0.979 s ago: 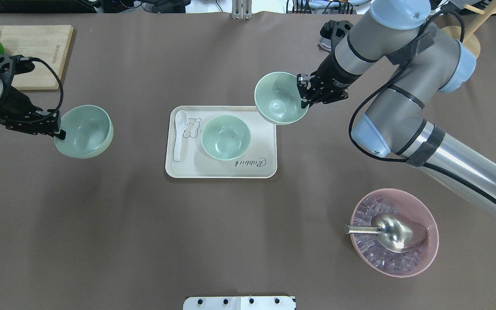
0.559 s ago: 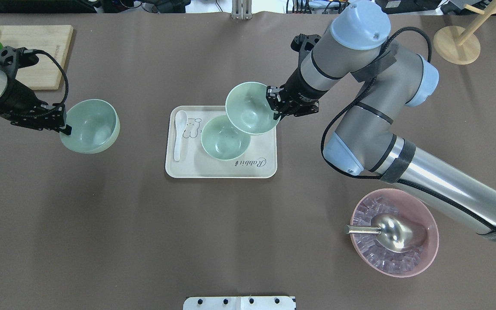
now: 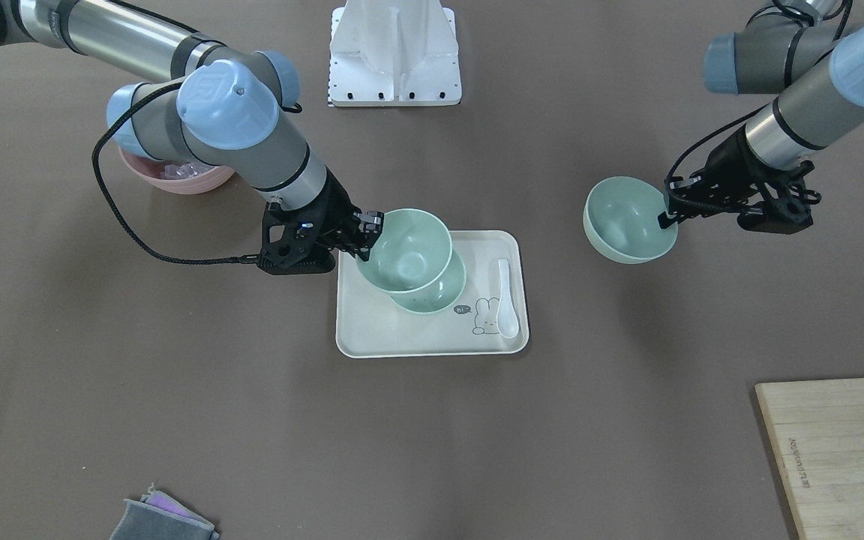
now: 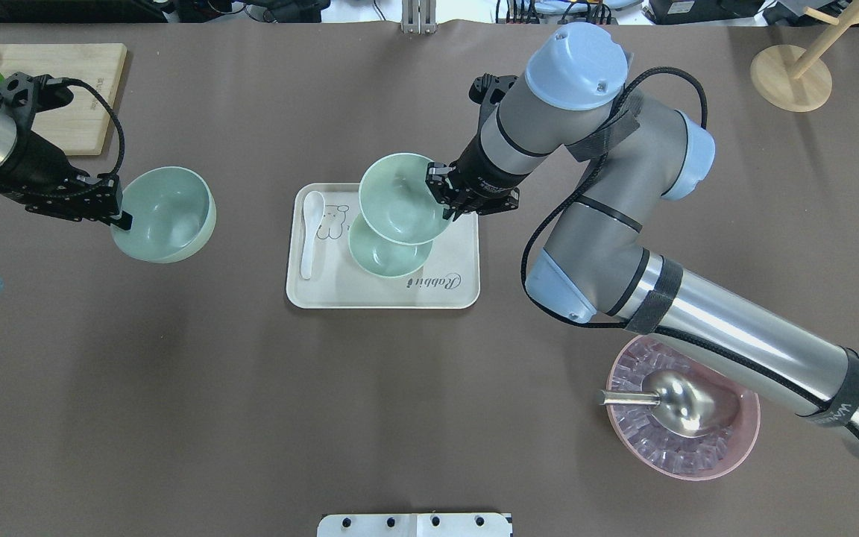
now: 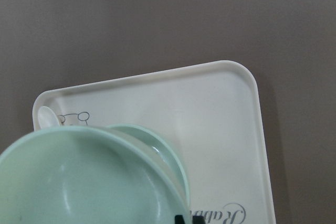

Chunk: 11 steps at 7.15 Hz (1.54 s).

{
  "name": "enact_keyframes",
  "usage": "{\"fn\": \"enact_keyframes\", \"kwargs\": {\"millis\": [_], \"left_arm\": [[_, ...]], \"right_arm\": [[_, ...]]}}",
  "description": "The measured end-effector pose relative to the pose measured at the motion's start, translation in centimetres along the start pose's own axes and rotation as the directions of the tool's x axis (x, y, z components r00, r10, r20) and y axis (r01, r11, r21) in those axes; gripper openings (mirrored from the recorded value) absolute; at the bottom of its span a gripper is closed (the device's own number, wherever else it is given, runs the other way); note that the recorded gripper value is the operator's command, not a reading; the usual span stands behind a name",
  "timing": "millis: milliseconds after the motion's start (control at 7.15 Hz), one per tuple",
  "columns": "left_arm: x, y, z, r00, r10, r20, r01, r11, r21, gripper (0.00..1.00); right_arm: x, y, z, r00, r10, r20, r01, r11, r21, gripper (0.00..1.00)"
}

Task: Stack green bowls together

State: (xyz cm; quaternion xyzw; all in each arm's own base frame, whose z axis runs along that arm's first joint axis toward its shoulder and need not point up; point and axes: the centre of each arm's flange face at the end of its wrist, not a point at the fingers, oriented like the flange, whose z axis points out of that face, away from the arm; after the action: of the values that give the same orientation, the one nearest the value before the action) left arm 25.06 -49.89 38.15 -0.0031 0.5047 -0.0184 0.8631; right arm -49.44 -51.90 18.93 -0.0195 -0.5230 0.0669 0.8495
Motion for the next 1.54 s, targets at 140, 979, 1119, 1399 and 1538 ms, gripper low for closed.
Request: {"fn": "enact_keyframes", "kwargs": {"millis": [140,979,1119,1399,1538], "left_arm": [[0.9,-0.1,-0.3,1.000,-0.012,-0.014,0.012,1.000,0.000,0.00],[2.4,-0.2,-1.0,0.999,-0.029,-0.041,0.029,1.000,-0.005,0.00],[2.4,-0.2,-1.0,0.999,-0.029,-0.041,0.029,1.000,-0.005,0.00],[2.4,-0.2,-1.0,0.999,-0.029,-0.041,0.029,1.000,-0.005,0.00],[2.5,-0.2,-1.0,0.999,-0.028,-0.042,0.028,1.000,-0.004,0.00]], "right_arm": [[-0.4,0.1,0.4,1.000,0.000,-0.002,0.000,1.000,-0.003,0.00],[-2.1,0.1,2.8,1.000,0.004,-0.026,-0.005,1.000,-0.026,0.00],[-2.2,0.5,3.2,1.000,0.001,-0.027,-0.002,0.999,-0.033,0.00],[-2.3,0.9,3.6,1.000,-0.001,-0.030,-0.001,0.999,-0.040,0.99],[-2.2,0.8,3.7,0.999,0.000,-0.032,-0.002,0.999,-0.040,1.00]]}}
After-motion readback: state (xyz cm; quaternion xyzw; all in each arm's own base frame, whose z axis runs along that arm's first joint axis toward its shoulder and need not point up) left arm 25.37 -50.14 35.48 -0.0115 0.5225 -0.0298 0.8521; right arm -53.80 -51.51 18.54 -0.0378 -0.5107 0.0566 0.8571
